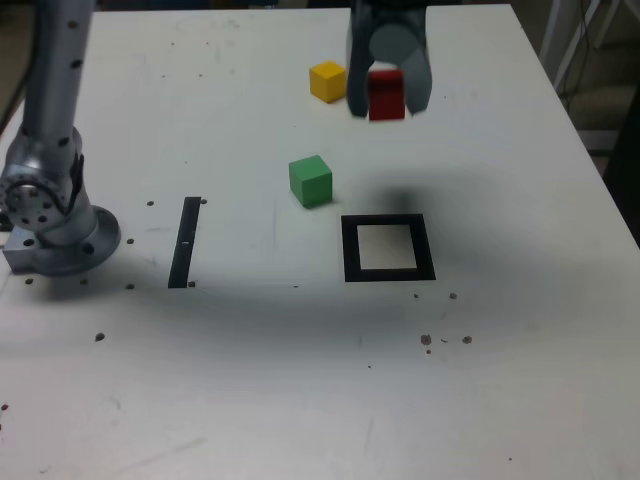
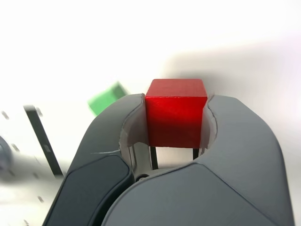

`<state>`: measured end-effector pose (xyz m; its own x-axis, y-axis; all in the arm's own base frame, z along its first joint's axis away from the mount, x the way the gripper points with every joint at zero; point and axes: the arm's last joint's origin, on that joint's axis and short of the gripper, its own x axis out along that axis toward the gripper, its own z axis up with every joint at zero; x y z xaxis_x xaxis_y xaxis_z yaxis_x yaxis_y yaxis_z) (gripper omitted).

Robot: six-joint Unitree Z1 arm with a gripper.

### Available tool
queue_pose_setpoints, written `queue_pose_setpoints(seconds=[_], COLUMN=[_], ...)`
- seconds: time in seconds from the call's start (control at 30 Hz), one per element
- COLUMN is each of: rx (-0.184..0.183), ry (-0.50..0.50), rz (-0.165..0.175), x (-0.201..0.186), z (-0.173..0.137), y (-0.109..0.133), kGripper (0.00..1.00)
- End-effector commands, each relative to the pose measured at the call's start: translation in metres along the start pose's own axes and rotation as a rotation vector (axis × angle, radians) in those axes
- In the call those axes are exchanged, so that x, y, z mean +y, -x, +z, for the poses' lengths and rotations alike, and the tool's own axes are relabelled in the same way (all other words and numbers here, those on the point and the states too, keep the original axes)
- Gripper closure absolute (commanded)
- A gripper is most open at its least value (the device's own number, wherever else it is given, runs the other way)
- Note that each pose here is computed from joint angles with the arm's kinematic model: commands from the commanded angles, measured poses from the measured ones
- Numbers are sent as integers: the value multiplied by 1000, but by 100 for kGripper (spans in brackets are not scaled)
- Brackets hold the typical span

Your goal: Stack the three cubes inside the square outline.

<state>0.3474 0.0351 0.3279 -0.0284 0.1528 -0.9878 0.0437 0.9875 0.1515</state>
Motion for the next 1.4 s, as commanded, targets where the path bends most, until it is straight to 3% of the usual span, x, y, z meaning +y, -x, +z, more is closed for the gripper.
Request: queue_pose_setpoints(seconds=[0.0,0.1,0.4,0.83,1.07,1.37], rx=[120,129,99,77,90,94], ry=[-16,-16,-6,-43,-87,-107], rz=[-17,-20,-62,-46,-4,-19], x=[-23,-44,-81,-125,-128,-119], z=[-54,-58,-58,-28,-12,14], y=[-16,-20,-44,-47,-52,-58], kGripper=[74,74,74,74,74,74])
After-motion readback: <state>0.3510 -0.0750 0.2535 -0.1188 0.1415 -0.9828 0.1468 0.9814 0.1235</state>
